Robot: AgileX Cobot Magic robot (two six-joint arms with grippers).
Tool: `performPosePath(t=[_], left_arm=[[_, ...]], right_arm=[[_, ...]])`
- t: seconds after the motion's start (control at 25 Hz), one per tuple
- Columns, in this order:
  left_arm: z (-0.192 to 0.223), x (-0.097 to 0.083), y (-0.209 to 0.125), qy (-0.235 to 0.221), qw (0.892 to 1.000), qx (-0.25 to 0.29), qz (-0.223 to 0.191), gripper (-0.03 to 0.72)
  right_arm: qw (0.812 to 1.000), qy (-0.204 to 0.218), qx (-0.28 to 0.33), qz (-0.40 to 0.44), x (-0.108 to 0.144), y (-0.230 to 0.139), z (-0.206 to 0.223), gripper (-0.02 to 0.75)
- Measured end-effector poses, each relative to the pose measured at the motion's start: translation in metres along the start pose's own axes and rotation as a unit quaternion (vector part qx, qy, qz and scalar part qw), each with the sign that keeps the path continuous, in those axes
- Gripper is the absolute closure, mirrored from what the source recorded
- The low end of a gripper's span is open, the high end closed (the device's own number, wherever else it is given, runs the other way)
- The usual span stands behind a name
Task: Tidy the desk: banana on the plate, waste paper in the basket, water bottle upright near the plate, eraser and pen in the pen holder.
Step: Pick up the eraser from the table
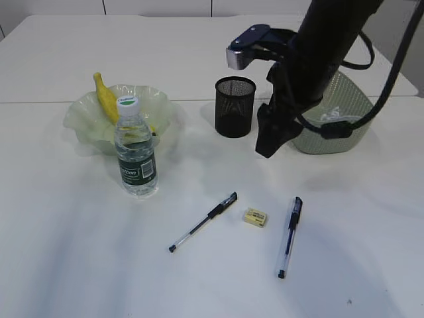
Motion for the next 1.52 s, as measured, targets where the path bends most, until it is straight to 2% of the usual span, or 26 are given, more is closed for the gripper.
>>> performPosePath(t=[0.56,0.88,1.32,1.52], left_arm=[[0.000,0.001,0.000,0.002,1.000,-0.001,0.009,0.099],[0.000,0.001,0.001,0.004,1.000,-0.001,0.019,0.099],[0.000,0.001,0.001,0.004,1.000,-0.002,0.020,0.099],[0.000,0.001,0.001,0.004,1.000,-0.002,0.020,0.099]], right_arm=[[0.998,0.037,0.056,0.012,-0.004,-0.013,0.060,0.151],[0.996,0.052,0.075,0.016,-0.003,-0.019,0.081,0.151],[0.992,0.073,0.101,-0.007,0.018,-0.015,0.109,0.151],[0.991,0.075,0.106,-0.005,0.019,-0.017,0.114,0.151]])
Point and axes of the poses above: a point on each arm's last joint axis where the gripper is mounted, z pointing out along that axis toward the gripper, x along the wrist's bending axis when the last joint is at zero, y = z × x, the point moved 10 cm from there along z, pointing out along that axis toward the gripper, and after that the axes turned 1 degree about z, right-handed, at the moved point
